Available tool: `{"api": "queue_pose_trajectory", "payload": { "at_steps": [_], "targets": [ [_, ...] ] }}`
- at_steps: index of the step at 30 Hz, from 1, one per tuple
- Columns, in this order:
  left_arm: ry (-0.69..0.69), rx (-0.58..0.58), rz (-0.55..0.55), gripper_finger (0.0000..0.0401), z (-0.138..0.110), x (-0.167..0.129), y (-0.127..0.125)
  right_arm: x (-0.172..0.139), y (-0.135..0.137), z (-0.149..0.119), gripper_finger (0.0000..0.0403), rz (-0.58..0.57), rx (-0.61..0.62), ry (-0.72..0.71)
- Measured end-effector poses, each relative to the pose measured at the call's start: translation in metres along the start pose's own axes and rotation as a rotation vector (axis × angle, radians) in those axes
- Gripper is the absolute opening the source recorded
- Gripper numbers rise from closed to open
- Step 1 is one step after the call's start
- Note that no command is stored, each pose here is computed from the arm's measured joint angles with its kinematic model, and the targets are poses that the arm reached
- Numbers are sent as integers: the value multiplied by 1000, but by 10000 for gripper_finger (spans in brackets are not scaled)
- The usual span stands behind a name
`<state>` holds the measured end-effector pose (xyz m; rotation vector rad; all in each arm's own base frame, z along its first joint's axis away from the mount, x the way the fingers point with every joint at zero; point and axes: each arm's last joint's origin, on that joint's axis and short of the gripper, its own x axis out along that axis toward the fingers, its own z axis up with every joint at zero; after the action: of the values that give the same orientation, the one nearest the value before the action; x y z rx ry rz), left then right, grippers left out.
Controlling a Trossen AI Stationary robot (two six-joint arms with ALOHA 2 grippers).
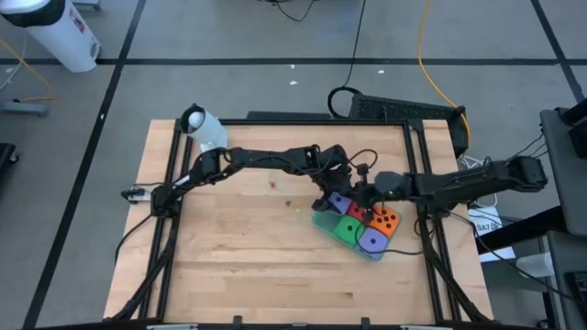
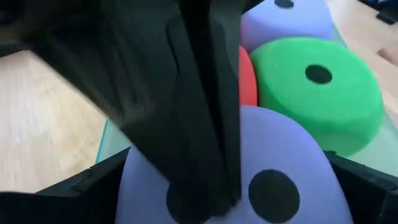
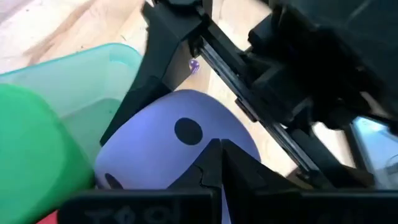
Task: Pick & Place Dice
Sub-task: Put the big purple dice into the bin
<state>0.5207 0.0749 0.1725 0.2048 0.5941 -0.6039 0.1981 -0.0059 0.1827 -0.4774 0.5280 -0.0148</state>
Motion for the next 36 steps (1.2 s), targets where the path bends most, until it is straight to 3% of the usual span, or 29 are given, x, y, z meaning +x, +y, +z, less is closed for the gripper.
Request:
{"api": "queue_pose_trajectory", "payload": {
  "at_steps": [6,12,22,36],
  "targets": [
    [33,-30,-6,397,-6,-4,3,11,-9,-9,0,42,40,52],
    [39,67,-93,397,-10,-5,-2,11,-15,-17,0,156,104,37],
    [15,64,-137,397,-3,-13,-6,9,-14,-29,0,300,161,98],
    [-19,10,-189,397,0,-15,-9,9,-6,-27,0,288,-46,107]
  ]
}}
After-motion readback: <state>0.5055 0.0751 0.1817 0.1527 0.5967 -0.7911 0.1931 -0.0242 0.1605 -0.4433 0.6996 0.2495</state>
